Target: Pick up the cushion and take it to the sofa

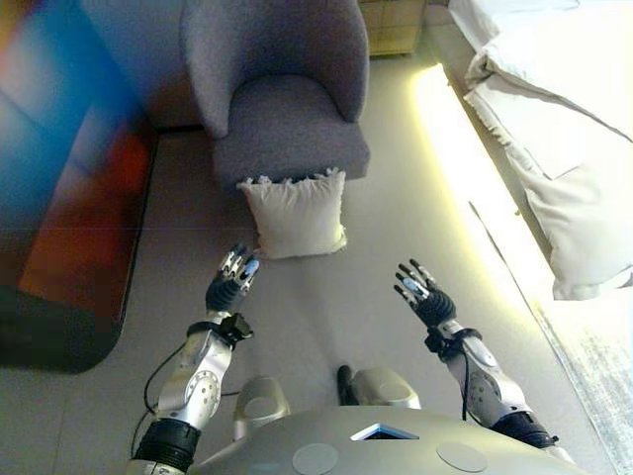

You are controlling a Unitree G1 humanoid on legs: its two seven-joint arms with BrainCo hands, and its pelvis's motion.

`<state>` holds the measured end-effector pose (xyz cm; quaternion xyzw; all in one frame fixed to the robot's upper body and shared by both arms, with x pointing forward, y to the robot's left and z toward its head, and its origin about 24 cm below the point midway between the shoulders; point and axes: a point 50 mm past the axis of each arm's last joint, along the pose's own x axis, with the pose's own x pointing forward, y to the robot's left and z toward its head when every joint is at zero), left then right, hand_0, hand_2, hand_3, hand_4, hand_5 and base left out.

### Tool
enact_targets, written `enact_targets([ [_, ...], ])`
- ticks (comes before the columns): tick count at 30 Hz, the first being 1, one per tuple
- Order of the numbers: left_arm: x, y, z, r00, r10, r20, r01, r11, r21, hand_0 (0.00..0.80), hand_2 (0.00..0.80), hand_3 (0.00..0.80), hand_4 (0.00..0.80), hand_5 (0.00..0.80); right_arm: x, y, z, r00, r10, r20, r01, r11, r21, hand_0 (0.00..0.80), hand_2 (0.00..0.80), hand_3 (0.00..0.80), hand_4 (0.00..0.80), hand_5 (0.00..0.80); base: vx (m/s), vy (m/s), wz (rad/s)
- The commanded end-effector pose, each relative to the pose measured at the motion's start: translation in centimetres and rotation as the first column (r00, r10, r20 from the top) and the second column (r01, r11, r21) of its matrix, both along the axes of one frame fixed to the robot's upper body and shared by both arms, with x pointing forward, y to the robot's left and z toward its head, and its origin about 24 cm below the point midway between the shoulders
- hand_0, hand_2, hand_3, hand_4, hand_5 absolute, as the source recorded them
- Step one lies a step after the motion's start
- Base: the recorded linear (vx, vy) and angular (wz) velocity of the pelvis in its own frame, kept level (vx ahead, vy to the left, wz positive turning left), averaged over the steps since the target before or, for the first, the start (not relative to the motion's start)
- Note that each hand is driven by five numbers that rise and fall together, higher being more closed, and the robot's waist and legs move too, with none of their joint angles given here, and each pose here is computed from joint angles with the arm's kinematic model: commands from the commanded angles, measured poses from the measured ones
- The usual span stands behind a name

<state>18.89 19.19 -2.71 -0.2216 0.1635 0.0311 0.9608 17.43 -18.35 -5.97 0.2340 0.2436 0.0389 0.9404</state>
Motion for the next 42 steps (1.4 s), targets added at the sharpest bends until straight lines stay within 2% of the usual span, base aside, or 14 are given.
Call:
enact_targets([
  [1, 0.8, 0.7, 2.0, 0.995, 0.032, 0.099, -0.031, 0.999, -0.007, 0.000, 0.000, 0.000, 0.000, 0.000, 0.2, 0.8, 1.6, 0.993, -0.005, 0.118, -0.002, 0.999, 0.054, 0.000, 0.000, 0.000, 0.000, 0.000, 0.300, 0.073, 0.01],
  [10, -0.7, 1.5, 0.9, 0.994, 0.089, 0.063, -0.087, 0.996, -0.029, 0.000, 0.000, 0.000, 0.000, 0.000, -1.1, 0.5, 1.2, 0.995, 0.042, 0.092, -0.047, 0.998, 0.045, 0.000, 0.000, 0.000, 0.000, 0.000, 0.337, 0.118, -0.31],
  [15, 0.0, 1.5, 1.1, 0.991, 0.107, 0.084, -0.104, 0.994, -0.047, 0.000, 0.000, 0.000, 0.000, 0.000, -1.1, 0.2, 1.2, 0.996, 0.046, 0.079, -0.048, 0.998, 0.027, 0.000, 0.000, 0.000, 0.000, 0.000, 0.399, 0.307, -0.63],
  [19, 0.6, 1.5, 1.2, 0.992, 0.073, 0.099, -0.072, 0.997, -0.013, 0.000, 0.000, 0.000, 0.000, 0.000, -0.3, 0.7, 1.1, 0.996, 0.031, 0.079, -0.032, 0.999, 0.014, 0.000, 0.000, 0.000, 0.000, 0.000, 0.385, 0.346, 0.11],
  [22, 0.5, 2.3, 1.5, 0.993, 0.048, 0.109, -0.053, 0.998, 0.043, 0.000, 0.000, 0.000, 0.000, 0.000, 0.1, 1.2, 1.1, 0.998, 0.019, 0.065, -0.024, 0.997, 0.079, 0.000, 0.000, 0.000, 0.000, 0.000, 0.411, 0.313, 0.04],
  [25, 0.8, 2.7, 2.1, 0.993, 0.001, 0.122, -0.016, 0.993, 0.120, 0.000, 0.000, 0.000, 0.000, 0.000, 1.0, 2.5, 1.5, 0.994, 0.010, 0.113, -0.023, 0.993, 0.118, 0.000, 0.000, 0.000, 0.000, 0.000, 0.376, 0.342, 0.05],
  [27, 1.3, 2.8, 2.4, 0.992, -0.002, 0.127, -0.016, 0.989, 0.144, 0.000, 0.000, 0.000, 0.000, 0.000, 1.3, 3.0, 1.3, 0.994, 0.003, 0.106, -0.015, 0.994, 0.110, 0.000, 0.000, 0.000, 0.000, 0.000, 0.306, 0.335, 0.10],
  [34, 2.2, 3.2, 3.0, 0.991, 0.022, 0.135, -0.035, 0.995, 0.094, 0.000, 0.000, 0.000, 0.000, 0.000, -0.2, 2.1, 0.7, 0.996, -0.030, 0.082, 0.022, 0.996, 0.091, 0.000, 0.000, 0.000, 0.000, 0.000, 0.219, 0.072, -0.03],
  [42, 0.2, 1.9, 0.9, 0.998, -0.018, 0.061, 0.013, 0.997, 0.079, 0.000, 0.000, 0.000, 0.000, 0.000, 0.6, 1.7, 1.3, 0.993, -0.053, 0.102, 0.043, 0.994, 0.100, 0.000, 0.000, 0.000, 0.000, 0.000, 0.181, -0.061, 0.23],
])
